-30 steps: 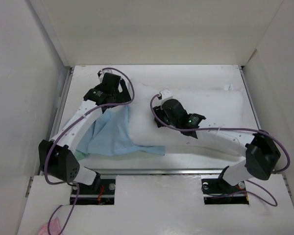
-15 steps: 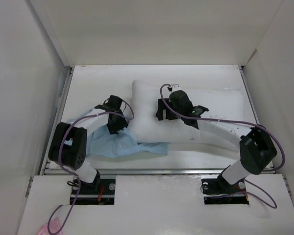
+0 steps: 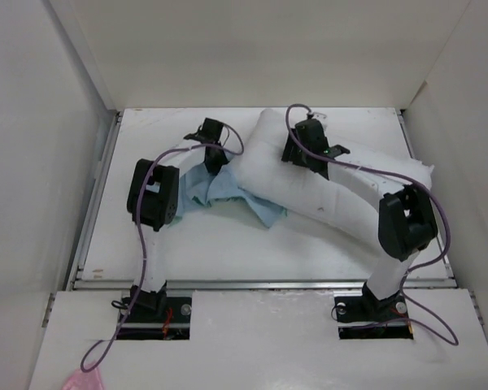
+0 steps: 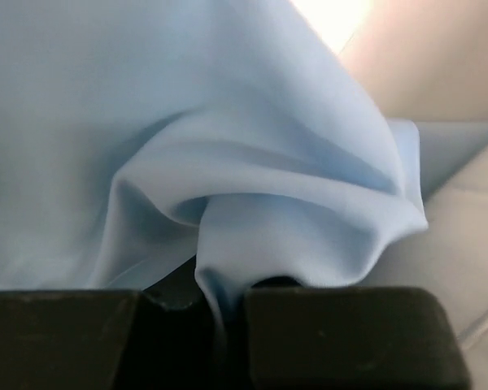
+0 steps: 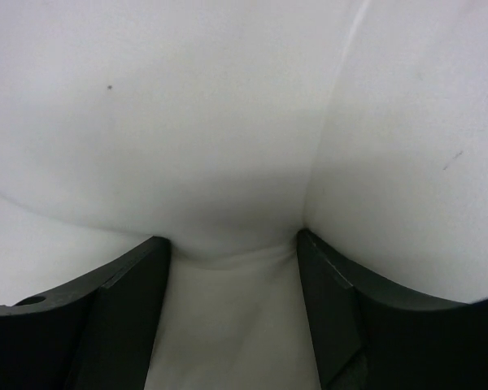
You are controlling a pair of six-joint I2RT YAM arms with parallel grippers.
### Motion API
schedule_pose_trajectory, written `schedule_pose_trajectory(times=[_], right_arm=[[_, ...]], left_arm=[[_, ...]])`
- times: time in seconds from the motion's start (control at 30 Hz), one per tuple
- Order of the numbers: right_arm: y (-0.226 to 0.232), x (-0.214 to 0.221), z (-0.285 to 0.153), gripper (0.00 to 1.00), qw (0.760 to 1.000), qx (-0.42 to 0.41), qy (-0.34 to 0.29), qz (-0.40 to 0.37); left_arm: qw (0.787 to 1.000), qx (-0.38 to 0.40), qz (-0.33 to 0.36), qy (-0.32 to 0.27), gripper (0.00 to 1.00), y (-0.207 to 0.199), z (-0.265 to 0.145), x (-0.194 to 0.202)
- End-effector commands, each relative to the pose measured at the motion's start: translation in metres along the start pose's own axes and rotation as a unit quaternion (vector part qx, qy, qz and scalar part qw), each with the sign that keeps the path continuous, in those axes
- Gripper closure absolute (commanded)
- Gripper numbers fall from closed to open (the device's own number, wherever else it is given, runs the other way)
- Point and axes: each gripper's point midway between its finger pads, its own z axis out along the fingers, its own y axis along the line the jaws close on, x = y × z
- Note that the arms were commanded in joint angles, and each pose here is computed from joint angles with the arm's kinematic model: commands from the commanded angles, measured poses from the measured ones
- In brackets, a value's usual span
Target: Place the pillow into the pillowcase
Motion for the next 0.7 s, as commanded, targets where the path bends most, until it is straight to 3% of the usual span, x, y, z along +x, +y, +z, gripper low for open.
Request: schedule_pose_trajectory(times=[0.0, 0.1, 0.13, 0.17, 0.2, 0.23, 0.27, 0.3, 0.43, 0.57, 0.67], right_arm=[[-0.113, -0.002, 0.02, 0.31, 0.982, 0.188, 0.022, -0.019], [-0.118, -0.046, 0.015, 0.28, 0.976, 0.211, -0.043, -0.041], [-0.113, -0.061, 0.01, 0.27, 0.976, 0.203, -0.061, -0.05], [-0.105, -0.065, 0.007, 0.27, 0.978, 0.189, -0.067, -0.058], [-0.098, -0.046, 0.01, 0.27, 0.981, 0.17, -0.05, -0.076], [-0.088, -0.047, 0.005, 0.25, 0.983, 0.152, -0.061, -0.086], [-0.082, -0.037, 0.004, 0.25, 0.984, 0.141, -0.055, -0.097], [-0.064, -0.02, 0.0, 0.25, 0.984, 0.124, -0.046, -0.116], [-0.027, 0.061, -0.02, 0.24, 0.976, 0.085, 0.013, -0.202], [0.0, 0.116, -0.053, 0.24, 0.968, 0.02, 0.08, -0.236], [-0.002, 0.115, -0.077, 0.23, 0.972, 0.004, 0.081, -0.22]], left_arm=[[0.995, 0.012, 0.038, -0.089, 1.0, -0.038, -0.009, -0.078], [0.992, 0.023, 0.059, -0.113, 1.0, -0.052, -0.023, -0.105], [0.99, 0.025, 0.06, -0.122, 0.93, -0.051, -0.027, -0.114], [0.988, 0.034, 0.065, -0.137, 0.59, -0.056, -0.045, -0.121], [0.985, 0.043, 0.076, -0.152, 0.32, -0.061, -0.056, -0.128], [0.982, 0.048, 0.08, -0.161, 0.18, -0.062, -0.072, -0.128], [0.984, 0.036, 0.076, -0.157, 0.11, -0.052, -0.066, -0.126], [0.98, 0.047, 0.08, -0.174, 0.04, -0.056, -0.088, -0.131], [0.976, 0.05, 0.088, -0.193, 0.0, -0.047, -0.126, -0.119], [0.976, 0.05, 0.08, -0.196, 0.0, -0.033, -0.141, -0.107], [0.978, 0.044, 0.065, -0.195, 0.0, -0.024, -0.141, -0.111]])
